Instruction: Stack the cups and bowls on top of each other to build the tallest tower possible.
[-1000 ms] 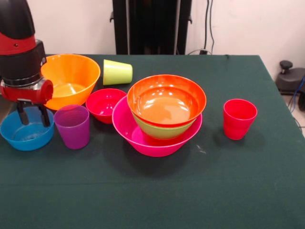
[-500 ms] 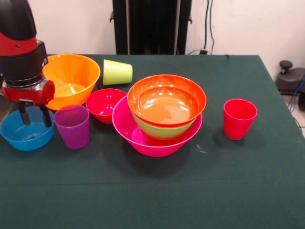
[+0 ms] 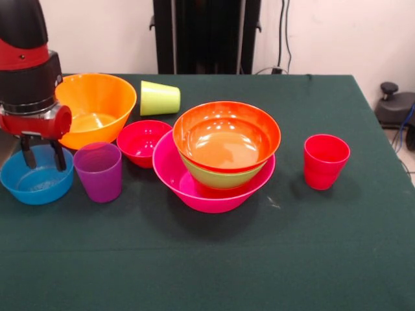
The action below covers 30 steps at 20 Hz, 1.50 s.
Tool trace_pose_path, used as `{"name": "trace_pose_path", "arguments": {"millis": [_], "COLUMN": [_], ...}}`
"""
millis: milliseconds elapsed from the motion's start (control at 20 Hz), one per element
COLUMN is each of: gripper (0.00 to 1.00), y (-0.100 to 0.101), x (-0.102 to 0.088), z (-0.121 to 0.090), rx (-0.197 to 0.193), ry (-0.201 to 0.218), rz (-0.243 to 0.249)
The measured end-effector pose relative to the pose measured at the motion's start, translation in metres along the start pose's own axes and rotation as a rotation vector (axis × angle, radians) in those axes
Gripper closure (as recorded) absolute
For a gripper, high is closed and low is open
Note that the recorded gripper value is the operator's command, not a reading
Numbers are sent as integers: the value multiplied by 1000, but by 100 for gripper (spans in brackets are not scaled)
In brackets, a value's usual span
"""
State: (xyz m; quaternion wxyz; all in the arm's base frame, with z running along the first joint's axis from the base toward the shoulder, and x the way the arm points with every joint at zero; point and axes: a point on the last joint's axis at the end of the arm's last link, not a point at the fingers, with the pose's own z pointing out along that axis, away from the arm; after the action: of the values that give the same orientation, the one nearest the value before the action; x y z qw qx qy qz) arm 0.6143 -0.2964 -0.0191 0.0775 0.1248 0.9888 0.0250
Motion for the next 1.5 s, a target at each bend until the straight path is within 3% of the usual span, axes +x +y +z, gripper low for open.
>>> {"name": "trace_pose_path", "arguments": {"millis": [350,1500], "gripper": [0,0], "y": [-4,3], "x": [-8,-8], "z": [-12,-9], "rx": [19,11], "ry": [-17,-29], "rz": [-8,-14]}}
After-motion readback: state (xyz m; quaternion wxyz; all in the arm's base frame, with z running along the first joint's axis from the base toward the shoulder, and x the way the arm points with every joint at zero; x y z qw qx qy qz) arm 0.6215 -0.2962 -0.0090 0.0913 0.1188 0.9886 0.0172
